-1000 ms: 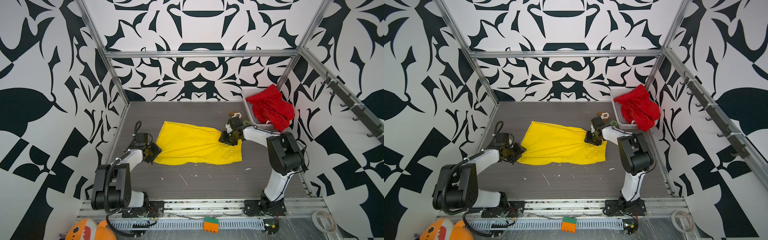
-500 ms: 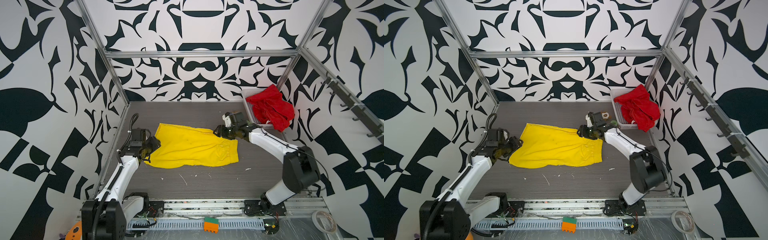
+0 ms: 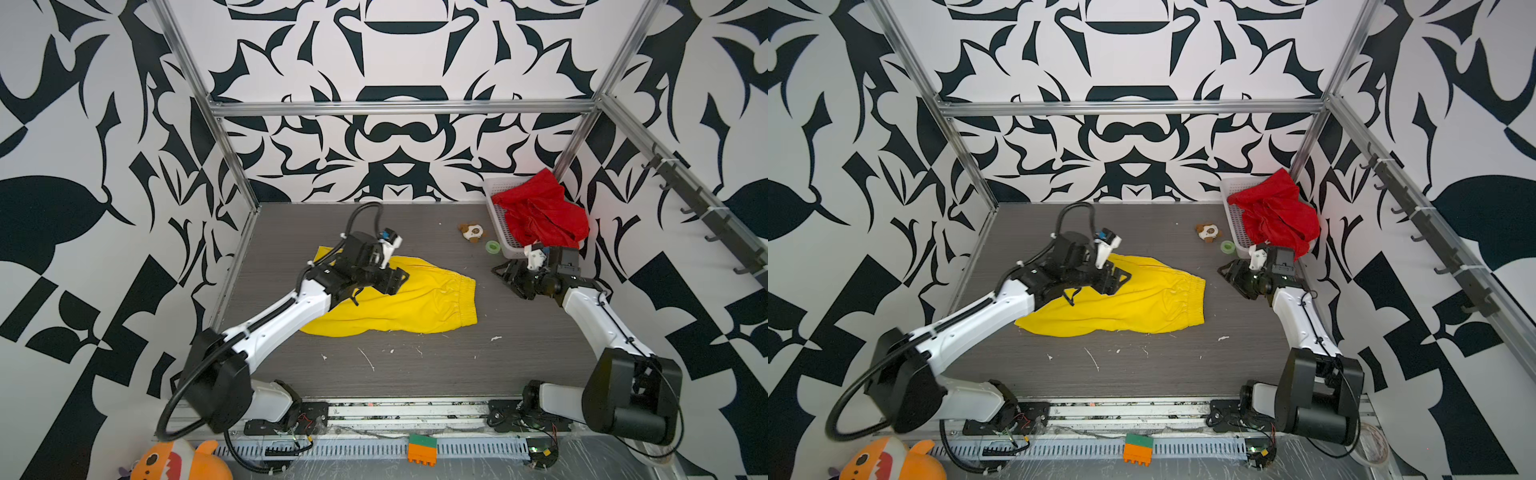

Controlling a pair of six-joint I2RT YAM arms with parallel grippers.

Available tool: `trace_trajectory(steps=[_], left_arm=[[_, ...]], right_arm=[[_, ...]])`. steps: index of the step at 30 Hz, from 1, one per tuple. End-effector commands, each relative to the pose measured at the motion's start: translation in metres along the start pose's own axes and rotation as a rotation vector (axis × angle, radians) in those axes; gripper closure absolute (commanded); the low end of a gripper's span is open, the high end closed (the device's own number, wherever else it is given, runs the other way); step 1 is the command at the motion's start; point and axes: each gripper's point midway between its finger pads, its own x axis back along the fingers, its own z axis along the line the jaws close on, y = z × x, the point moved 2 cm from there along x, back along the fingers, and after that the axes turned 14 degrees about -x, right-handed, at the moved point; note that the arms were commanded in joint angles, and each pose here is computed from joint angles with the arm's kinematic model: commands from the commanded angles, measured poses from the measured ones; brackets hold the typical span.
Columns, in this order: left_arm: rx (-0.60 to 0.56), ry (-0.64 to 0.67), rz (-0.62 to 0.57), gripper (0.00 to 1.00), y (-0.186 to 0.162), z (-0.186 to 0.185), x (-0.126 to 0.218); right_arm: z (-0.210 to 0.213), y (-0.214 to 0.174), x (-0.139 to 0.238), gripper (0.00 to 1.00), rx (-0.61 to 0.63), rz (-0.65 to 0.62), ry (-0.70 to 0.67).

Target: Fold and stack the shorts

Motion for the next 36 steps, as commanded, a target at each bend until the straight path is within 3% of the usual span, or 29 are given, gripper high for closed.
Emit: trace_trajectory(steps=[1,5,11,18,24,27,29,31,36], left_arm=[[-0.329,-0.153,-0.008,0.24,0.014,-0.044,-0.031],[-0.510,-0.306,0.045,0.22,0.005,-0.089,-0.075],[-0.620,-0.458,0.121,0.21,-0.017,-0.127,-0.133],[-0.690,-0.487,0.191,0.20,-0.048,-0.142,-0.173],[-0.792,-0.344,0.316,0.17,-0.099,-0.130,-0.198],[-0.777,-0.251,0.321,0.25,-0.111,-0.119,-0.202],[-0.747,-0.204,0.296,0.37,-0.109,-0.115,-0.201],[-0.706,-0.183,0.239,0.52,-0.099,-0.116,-0.196],[-0.608,-0.146,0.076,0.68,-0.062,-0.118,-0.179]], right_arm=[[-0.004,-0.009,0.007,0.41,-0.050,0.046,0.091],[-0.016,-0.015,0.007,0.41,-0.077,0.049,0.087],[-0.024,-0.024,0.008,0.41,-0.086,0.049,0.079],[-0.029,-0.027,0.013,0.41,-0.086,0.015,0.064],[-0.037,-0.029,0.012,0.41,-0.123,-0.005,0.060],[-0.040,-0.034,0.012,0.41,-0.136,0.001,0.055],[-0.041,-0.037,0.012,0.41,-0.141,0.007,0.059],[-0.043,-0.040,0.013,0.41,-0.141,0.010,0.055],[-0.042,-0.052,0.009,0.40,-0.185,0.059,0.094]])
